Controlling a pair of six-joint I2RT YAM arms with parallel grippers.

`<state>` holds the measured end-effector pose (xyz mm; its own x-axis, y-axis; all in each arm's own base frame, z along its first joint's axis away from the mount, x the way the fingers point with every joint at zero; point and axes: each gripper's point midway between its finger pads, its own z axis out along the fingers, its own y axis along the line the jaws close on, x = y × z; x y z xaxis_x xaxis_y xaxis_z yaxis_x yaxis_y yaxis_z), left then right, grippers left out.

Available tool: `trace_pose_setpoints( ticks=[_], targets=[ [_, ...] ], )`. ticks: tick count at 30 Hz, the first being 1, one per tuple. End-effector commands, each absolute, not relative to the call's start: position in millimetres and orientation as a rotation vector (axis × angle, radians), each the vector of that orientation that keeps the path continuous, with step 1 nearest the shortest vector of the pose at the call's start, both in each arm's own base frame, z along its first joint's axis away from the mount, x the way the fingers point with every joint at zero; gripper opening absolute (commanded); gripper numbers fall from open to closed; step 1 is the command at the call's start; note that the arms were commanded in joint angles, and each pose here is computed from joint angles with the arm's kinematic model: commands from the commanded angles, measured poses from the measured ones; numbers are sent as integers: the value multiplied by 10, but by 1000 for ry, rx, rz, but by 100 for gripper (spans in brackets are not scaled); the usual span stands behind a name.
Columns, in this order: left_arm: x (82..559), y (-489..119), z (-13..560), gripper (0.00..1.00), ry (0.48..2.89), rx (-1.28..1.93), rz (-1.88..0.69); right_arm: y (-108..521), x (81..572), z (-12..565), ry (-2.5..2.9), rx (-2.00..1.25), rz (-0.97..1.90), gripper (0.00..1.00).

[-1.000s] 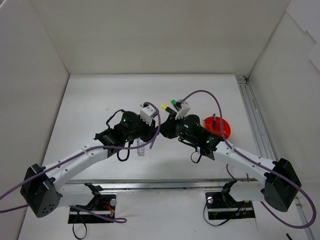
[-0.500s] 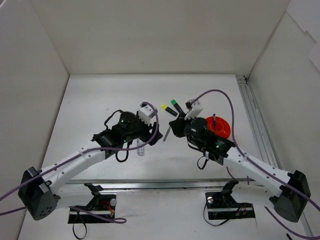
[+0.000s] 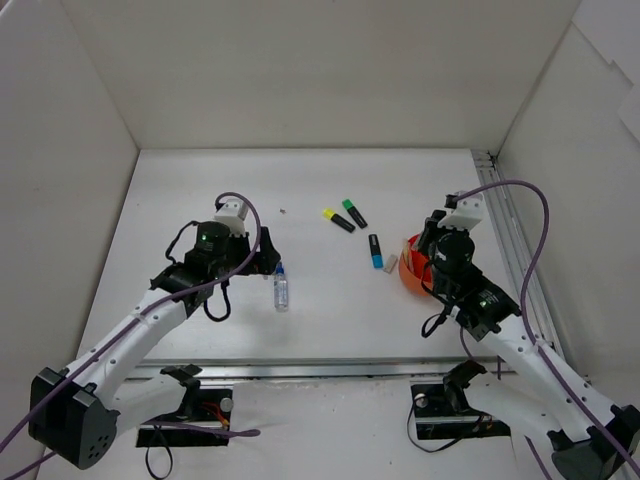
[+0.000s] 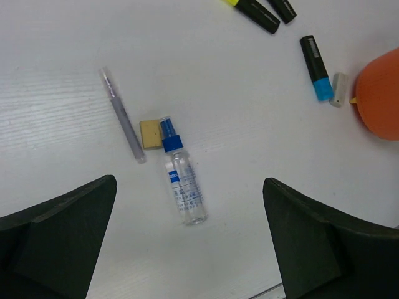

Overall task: Sort the stationery into containers
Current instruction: Place the pen in the storage box.

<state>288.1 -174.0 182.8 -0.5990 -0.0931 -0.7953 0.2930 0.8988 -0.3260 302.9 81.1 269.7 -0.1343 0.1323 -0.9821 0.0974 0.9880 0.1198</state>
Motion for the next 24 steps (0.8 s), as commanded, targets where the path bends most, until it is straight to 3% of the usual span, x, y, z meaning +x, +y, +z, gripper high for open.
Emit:
trace_pose_setpoints(
  ticks=[1,18,21,22,24],
  targets=[
    [2975,-1637,1852,100,2162,-8,-577,606,3103,2641,1712,161,-104,0],
    [3267,-1471,1387,100,2312,-147,-551,747,3192,1965,1887,28,-61,0],
    [3302,-1470,1323,100,2327,-151,-538,740,3151,1907,1906,39,-53,22],
    [3312,-1476,1269,100,2340,-152,-536,742,3142,1911,1905,42,-46,41],
    [3355,-1488,1179,99,2363,-159,-528,786,3110,1944,1906,37,-6,53]
  ],
)
